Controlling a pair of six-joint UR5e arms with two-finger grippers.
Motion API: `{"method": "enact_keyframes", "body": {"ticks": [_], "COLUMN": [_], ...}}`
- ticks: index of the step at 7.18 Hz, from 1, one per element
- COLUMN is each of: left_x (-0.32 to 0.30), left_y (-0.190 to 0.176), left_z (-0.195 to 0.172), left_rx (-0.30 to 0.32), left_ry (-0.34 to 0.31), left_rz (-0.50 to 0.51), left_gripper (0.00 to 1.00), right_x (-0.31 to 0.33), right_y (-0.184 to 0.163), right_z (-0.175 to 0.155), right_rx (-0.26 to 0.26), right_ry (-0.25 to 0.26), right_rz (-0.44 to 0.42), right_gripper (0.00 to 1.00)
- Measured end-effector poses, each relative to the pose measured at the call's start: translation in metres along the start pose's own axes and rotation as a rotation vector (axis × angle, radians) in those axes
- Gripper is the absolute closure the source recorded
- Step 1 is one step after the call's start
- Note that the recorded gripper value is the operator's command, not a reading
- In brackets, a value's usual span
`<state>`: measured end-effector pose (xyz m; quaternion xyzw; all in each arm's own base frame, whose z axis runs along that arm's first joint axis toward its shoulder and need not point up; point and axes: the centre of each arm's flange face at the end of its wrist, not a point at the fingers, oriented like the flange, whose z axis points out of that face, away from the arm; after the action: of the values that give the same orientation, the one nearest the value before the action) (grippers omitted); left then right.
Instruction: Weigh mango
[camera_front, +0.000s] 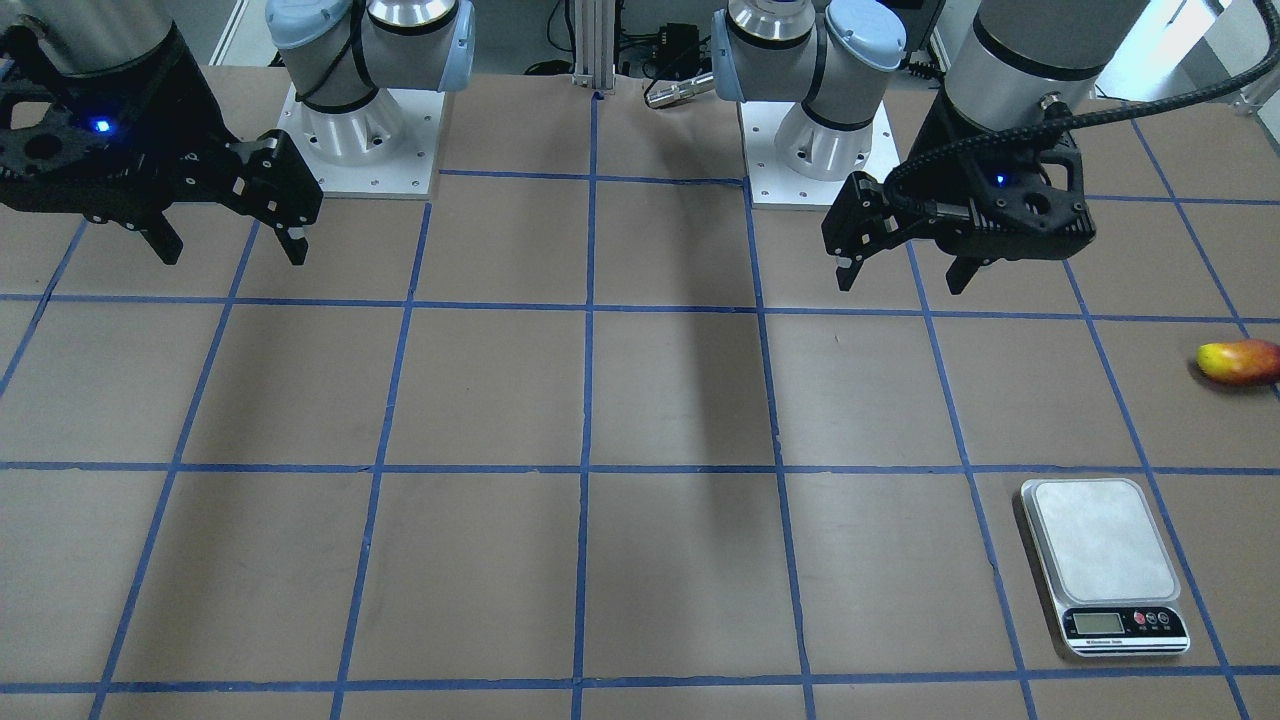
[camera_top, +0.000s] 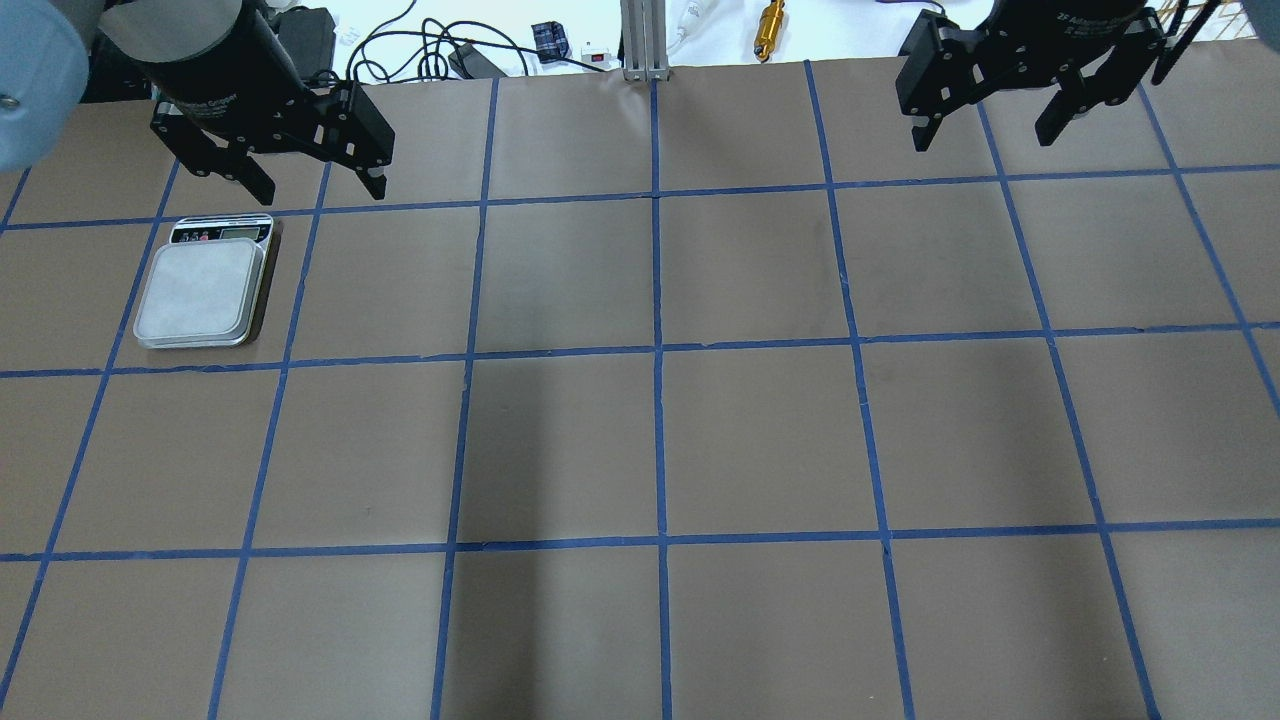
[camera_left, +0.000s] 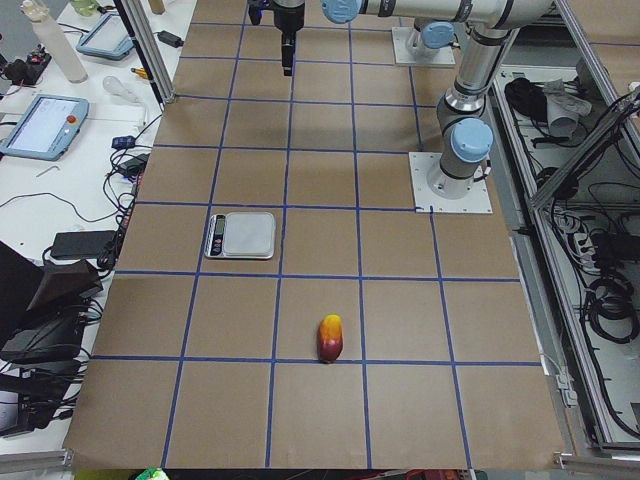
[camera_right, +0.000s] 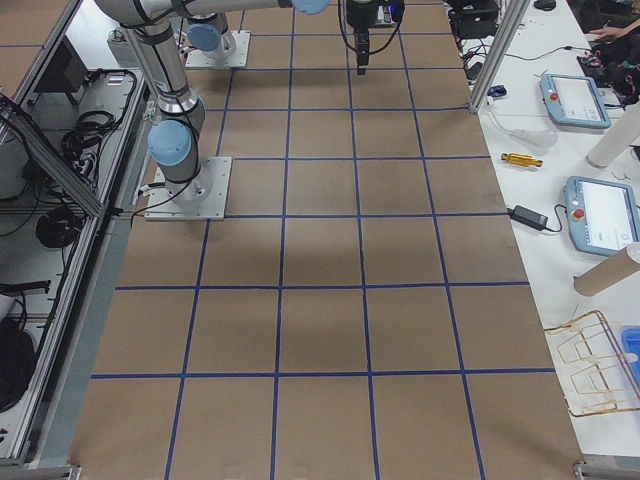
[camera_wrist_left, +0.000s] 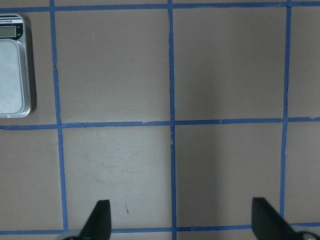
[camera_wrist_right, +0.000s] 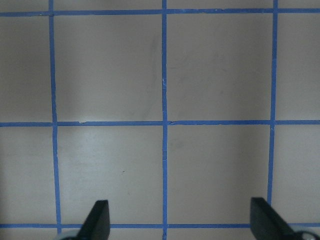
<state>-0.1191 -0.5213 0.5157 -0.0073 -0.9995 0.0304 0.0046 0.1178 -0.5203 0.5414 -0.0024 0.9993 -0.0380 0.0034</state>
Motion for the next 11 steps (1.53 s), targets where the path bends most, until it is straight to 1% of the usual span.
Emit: {"method": "enact_keyframes", "body": {"ticks": [2, 4, 5, 7, 9, 10, 11], "left_x": [-0.015, -0.075, -0.113, -0.218, -0.329, -0.376, -0.422], "left_y": [0.005, 0.012, 0.016, 0.029, 0.054, 0.062, 0.066], "left_z": [-0.006, -0.021, -0.031, -0.04, -0.027, -0.014, 0.007], "left_rx": [-0.015, -0.052, -0.066, -0.096, -0.138, -0.144, -0.15], "left_ry": [-0.002, -0.002, 0.001, 0.012, 0.021, 0.018, 0.0], "left_rz": [0.087, 0.179, 0.213, 0.315, 0.427, 0.518, 0.648], "left_gripper": [0.0, 0.0, 0.0, 0.0, 0.0, 0.0, 0.0], "right_x": [0.0, 0.0, 0.0, 0.0, 0.0, 0.0, 0.0], "right_y": [0.0, 0.0, 0.0, 0.0, 0.0, 0.0, 0.0], "right_z": [0.0, 0.0, 0.0, 0.0, 0.0, 0.0, 0.0], "right_rx": [0.0, 0.001, 0.001, 0.0, 0.0, 0.0, 0.0], "right_ry": [0.0, 0.0, 0.0, 0.0, 0.0, 0.0, 0.0], "right_rz": [0.0, 0.0, 0.0, 0.0, 0.0, 0.0, 0.0], "right_gripper": [0.0, 0.0, 0.0, 0.0, 0.0, 0.0, 0.0]}}
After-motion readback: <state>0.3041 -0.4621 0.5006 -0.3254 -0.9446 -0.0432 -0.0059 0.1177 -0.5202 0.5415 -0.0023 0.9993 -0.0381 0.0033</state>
